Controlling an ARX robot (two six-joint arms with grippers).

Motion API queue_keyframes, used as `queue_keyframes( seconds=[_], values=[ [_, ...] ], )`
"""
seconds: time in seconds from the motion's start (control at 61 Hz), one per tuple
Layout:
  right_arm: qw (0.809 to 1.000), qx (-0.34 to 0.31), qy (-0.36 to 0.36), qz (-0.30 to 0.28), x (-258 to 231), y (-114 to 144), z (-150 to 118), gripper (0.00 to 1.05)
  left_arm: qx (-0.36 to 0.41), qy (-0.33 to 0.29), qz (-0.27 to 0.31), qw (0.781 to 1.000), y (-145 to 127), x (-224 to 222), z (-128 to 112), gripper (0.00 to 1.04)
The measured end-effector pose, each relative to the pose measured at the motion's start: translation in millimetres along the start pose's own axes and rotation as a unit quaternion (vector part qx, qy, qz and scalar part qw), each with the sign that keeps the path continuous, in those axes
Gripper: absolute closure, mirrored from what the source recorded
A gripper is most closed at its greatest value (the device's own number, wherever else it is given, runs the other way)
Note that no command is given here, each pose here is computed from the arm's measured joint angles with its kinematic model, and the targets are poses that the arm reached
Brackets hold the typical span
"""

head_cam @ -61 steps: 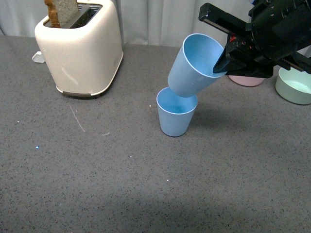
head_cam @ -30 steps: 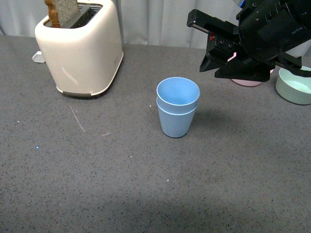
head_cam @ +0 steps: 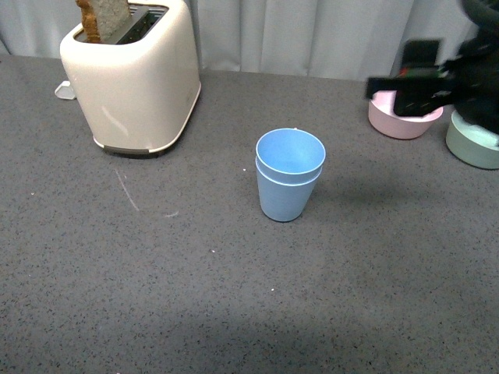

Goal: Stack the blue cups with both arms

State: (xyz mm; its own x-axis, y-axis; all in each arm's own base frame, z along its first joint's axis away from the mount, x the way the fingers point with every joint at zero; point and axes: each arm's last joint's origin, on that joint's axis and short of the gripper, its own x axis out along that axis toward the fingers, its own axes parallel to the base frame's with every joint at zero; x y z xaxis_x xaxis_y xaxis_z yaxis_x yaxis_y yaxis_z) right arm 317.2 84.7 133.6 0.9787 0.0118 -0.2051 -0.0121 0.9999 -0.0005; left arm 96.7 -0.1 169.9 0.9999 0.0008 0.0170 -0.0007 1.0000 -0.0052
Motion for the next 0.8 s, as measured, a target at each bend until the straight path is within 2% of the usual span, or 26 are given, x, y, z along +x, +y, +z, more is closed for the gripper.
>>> queue_keyframes(
  seconds=[0.115, 0.18, 0.262, 0.607, 0.803],
  values=[
    [0.994, 0.013, -0.107, -0.004, -32.3, -21.0, 26.4, 0.80, 0.000, 0.000, -0.001, 1.000, -0.1, 0.0, -0.1, 0.07],
    [0.993, 0.011, -0.118, -0.008, -47.4, -30.4, 27.9, 0.91, 0.000, 0.000, -0.002, 1.000, -0.1, 0.0, -0.1, 0.07],
    [0.995, 0.003, -0.103, -0.007, -63.8, -39.4, 17.0, 1.04, 0.000, 0.000, -0.002, 1.000, -0.1, 0.0, -0.1, 0.07],
    [0.996, 0.002, -0.093, -0.007, -123.2, -65.7, 1.4, 1.04, 0.000, 0.000, -0.001, 1.000, -0.1, 0.0, -0.1, 0.07],
    [0.996, 0.002, -0.095, -0.001, -143.5, -72.4, -1.9, 1.04, 0.000, 0.000, -0.002, 1.000, -0.1, 0.0, -0.1, 0.07]
  ],
)
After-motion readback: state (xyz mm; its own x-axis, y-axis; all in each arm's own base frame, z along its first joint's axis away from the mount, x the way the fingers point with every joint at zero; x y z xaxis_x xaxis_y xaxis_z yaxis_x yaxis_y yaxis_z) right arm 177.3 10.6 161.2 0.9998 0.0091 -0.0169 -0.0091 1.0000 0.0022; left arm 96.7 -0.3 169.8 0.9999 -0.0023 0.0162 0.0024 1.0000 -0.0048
